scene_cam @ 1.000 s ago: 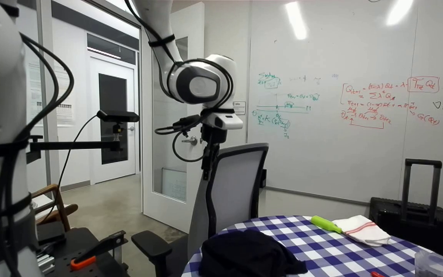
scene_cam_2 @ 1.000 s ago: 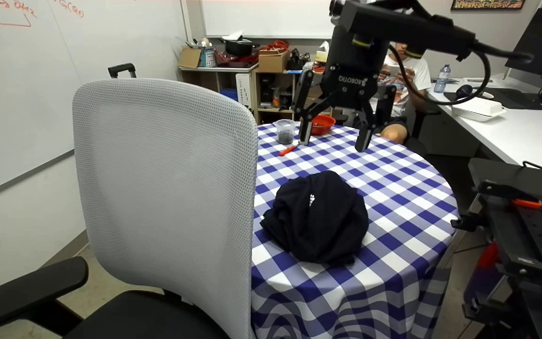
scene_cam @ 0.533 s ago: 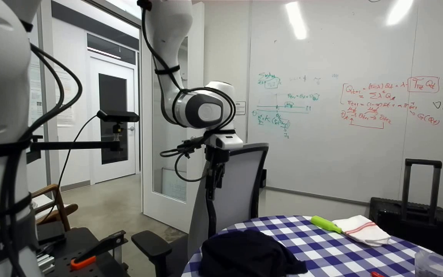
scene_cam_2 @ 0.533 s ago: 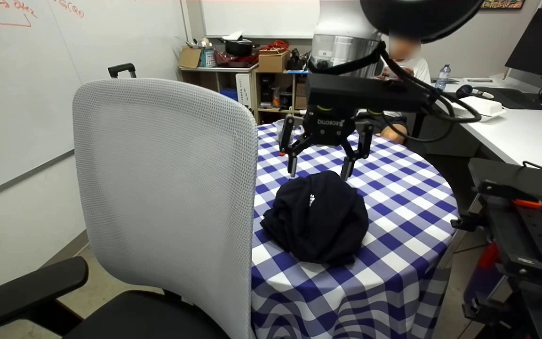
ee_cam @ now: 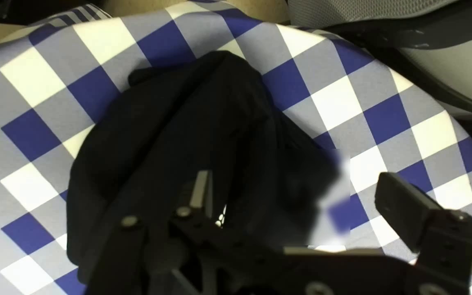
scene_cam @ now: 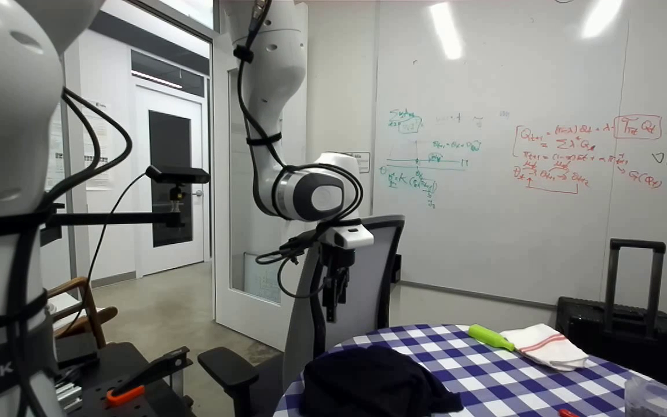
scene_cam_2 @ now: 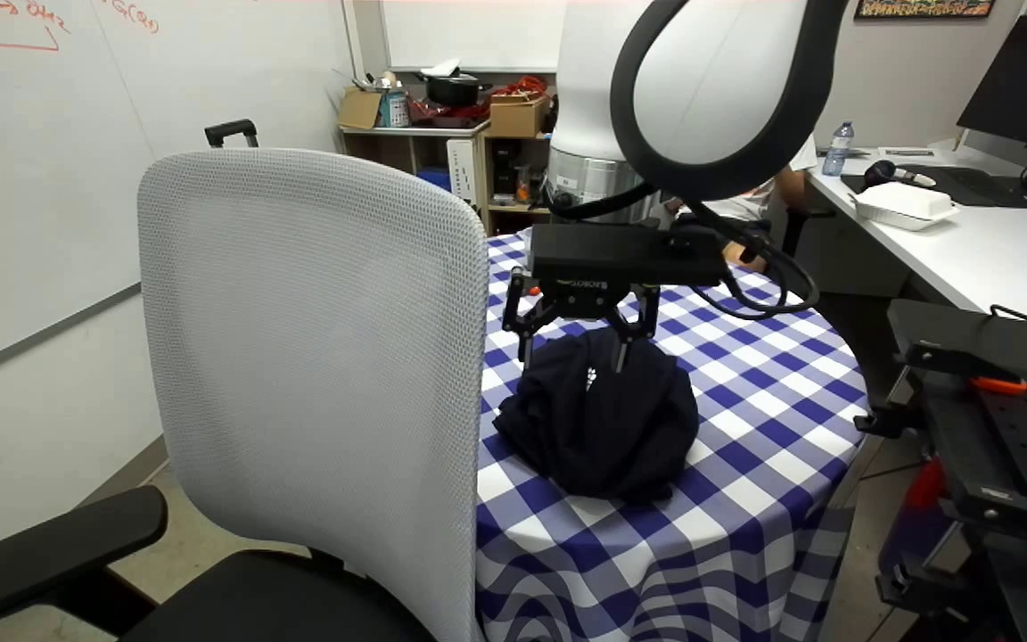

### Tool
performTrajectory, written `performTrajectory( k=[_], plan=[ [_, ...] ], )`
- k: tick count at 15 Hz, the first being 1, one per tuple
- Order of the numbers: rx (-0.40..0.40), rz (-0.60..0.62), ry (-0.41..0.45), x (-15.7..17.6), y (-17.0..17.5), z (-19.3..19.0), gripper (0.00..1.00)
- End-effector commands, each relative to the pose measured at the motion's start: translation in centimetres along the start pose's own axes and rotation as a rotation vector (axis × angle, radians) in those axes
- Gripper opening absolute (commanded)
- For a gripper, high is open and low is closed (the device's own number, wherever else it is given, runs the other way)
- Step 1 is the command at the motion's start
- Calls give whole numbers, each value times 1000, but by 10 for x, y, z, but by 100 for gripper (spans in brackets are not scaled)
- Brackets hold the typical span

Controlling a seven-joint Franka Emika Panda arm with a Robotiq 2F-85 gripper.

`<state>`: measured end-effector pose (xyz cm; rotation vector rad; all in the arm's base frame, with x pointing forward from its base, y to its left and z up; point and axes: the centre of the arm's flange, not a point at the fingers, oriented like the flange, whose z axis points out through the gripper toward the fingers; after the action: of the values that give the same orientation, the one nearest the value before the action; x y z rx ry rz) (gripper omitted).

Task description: Put the black towel on the back rest of the chair

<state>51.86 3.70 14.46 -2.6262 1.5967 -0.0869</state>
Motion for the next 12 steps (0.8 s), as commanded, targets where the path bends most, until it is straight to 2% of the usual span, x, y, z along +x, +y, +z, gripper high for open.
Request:
performTrajectory(
  k=[1,12],
  plan=[
    [9,35,37,13,-14,24,100],
    [-57,76,13,39,-3,88,100]
  ],
)
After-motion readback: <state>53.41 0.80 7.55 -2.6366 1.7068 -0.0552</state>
